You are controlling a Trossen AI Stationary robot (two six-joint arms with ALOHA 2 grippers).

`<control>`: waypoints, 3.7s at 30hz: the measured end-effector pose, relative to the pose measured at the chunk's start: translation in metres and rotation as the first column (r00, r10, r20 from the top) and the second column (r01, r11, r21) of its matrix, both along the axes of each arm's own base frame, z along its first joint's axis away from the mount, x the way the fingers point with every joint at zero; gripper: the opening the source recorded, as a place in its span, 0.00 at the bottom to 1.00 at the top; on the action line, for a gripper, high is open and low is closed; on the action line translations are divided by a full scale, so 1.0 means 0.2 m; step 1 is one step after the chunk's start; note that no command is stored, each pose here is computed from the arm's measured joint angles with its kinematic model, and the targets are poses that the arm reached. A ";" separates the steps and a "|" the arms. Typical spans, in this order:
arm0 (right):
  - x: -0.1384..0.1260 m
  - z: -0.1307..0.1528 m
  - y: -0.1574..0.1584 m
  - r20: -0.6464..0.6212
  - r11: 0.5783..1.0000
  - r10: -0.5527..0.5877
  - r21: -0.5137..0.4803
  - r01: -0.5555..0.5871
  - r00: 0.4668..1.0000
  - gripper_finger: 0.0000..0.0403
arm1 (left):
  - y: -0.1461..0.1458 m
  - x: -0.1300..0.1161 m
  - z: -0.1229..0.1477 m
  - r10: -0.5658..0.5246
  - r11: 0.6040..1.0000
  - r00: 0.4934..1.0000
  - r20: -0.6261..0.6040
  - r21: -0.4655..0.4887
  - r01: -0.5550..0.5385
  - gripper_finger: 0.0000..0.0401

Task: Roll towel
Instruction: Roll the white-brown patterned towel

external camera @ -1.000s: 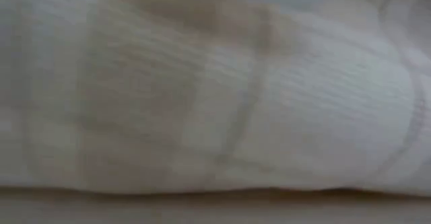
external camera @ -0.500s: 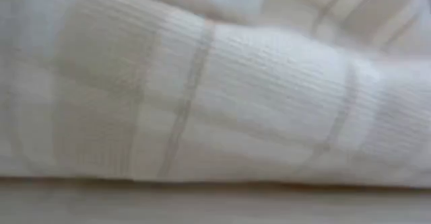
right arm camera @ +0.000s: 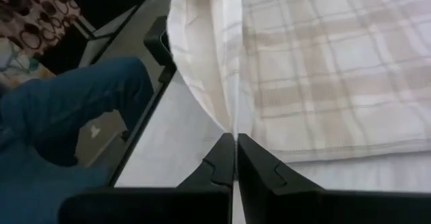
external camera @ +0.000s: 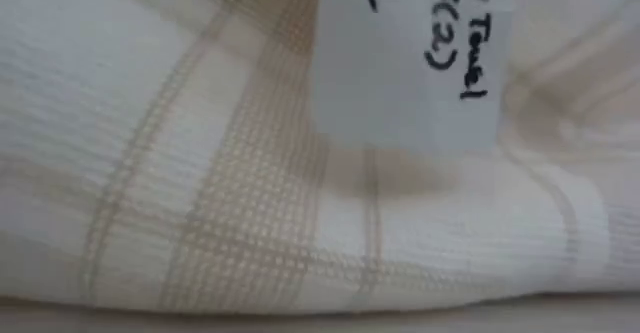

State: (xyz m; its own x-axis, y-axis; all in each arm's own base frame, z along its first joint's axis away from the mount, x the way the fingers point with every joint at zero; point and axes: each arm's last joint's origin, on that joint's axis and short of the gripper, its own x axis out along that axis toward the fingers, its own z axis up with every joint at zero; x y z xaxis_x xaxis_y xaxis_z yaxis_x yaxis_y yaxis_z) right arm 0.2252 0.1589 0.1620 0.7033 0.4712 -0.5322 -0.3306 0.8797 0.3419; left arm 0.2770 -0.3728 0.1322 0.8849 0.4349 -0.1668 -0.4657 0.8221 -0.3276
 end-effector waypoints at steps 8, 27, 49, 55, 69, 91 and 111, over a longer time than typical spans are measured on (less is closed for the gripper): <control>0.08 -0.02 -0.01 -0.050 0.999 0.003 0.038 -0.001 0.999 0.00 | -0.05 -0.07 0.00 -0.044 0.999 0.999 -0.014 0.003 0.044 0.09; 0.15 0.02 -0.04 -0.028 0.999 -0.024 0.042 0.025 0.999 0.00 | -0.01 -0.01 0.00 0.008 1.000 1.000 0.024 -0.014 -0.007 0.30; 0.14 0.01 -0.04 -0.039 0.999 -0.024 0.023 0.025 0.999 0.00 | -0.08 -0.04 0.04 -0.035 0.998 0.999 0.025 0.055 0.034 0.03; 0.14 0.01 -0.04 -0.035 1.000 -0.022 0.021 0.022 0.999 0.00 | -0.09 -0.06 0.04 -0.050 0.998 0.999 0.020 0.051 0.049 0.03; 0.14 0.02 -0.04 -0.025 0.999 -0.020 0.027 0.021 0.999 0.00 | -0.08 -0.01 0.05 -0.061 0.995 0.997 0.048 -0.075 0.065 0.42; 0.14 0.02 -0.04 -0.028 0.999 -0.020 0.027 0.021 0.999 0.00 | -0.09 0.02 0.05 -0.170 0.985 0.984 -0.047 -0.042 0.169 0.07; 0.14 0.02 -0.05 -0.019 0.998 0.066 0.011 -0.066 0.998 0.00 | -0.11 -0.08 0.04 -0.083 0.995 0.996 0.030 -0.052 0.085 0.02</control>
State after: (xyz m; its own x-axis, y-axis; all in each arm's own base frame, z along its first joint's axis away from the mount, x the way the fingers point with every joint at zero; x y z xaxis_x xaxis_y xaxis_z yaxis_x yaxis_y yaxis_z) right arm 0.2542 0.1489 0.1652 0.6601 0.5216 -0.5406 -0.3810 0.8527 0.3575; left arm 0.2620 -0.3948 0.1397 0.9225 0.3501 -0.1628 -0.3860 0.8388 -0.3839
